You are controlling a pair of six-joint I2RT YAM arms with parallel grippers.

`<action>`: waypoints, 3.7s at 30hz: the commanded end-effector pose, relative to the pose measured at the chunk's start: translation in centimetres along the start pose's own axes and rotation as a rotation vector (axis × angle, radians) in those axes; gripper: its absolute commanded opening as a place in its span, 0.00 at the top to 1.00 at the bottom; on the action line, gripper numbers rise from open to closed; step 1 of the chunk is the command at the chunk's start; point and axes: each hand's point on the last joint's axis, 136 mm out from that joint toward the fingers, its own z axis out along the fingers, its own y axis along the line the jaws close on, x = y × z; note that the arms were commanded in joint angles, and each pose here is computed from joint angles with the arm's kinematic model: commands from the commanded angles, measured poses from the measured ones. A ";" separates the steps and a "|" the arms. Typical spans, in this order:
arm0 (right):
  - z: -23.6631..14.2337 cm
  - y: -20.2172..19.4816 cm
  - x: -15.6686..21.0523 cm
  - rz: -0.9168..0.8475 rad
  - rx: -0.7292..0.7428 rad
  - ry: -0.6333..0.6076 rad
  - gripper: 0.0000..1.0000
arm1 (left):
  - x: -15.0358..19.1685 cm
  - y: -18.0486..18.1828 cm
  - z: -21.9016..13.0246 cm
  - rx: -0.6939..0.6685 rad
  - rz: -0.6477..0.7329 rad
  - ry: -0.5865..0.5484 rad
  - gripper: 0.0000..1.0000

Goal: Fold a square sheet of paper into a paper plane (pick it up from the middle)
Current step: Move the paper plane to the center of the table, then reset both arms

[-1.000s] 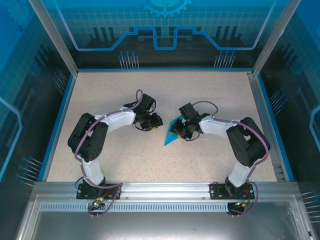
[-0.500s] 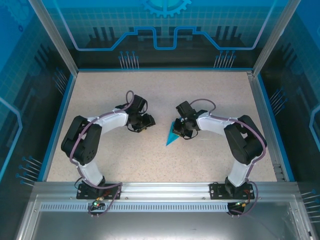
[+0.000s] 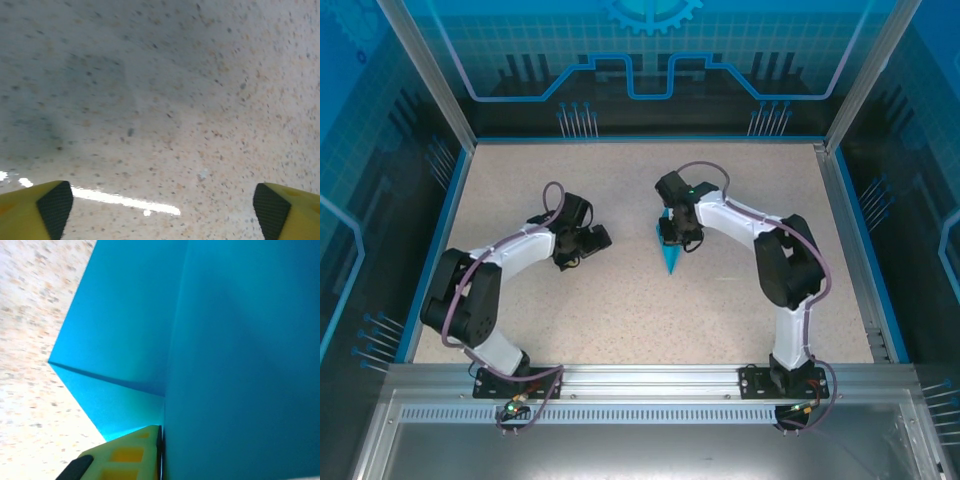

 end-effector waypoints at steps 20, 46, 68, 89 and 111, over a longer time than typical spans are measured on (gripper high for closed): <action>3.7 0.3 -0.2 0.059 0.057 0.083 0.77 | -0.5 2.1 -0.3 -0.086 0.007 -0.025 0.02; 6.1 -1.8 -6.4 0.021 0.202 -0.001 0.82 | -0.2 2.3 -0.4 -0.098 0.015 -0.010 0.02; -1.8 0.0 -9.0 0.046 0.119 -0.139 0.56 | -1.0 1.4 -1.4 -0.076 0.022 -0.033 0.01; -17.7 -18.5 -5.4 0.319 0.325 -0.654 0.01 | -10.7 5.1 -12.3 -0.132 0.075 -0.563 0.02; -9.3 -24.9 -0.1 0.183 0.359 -0.945 0.01 | -11.0 7.7 -7.6 0.041 0.395 -0.851 0.02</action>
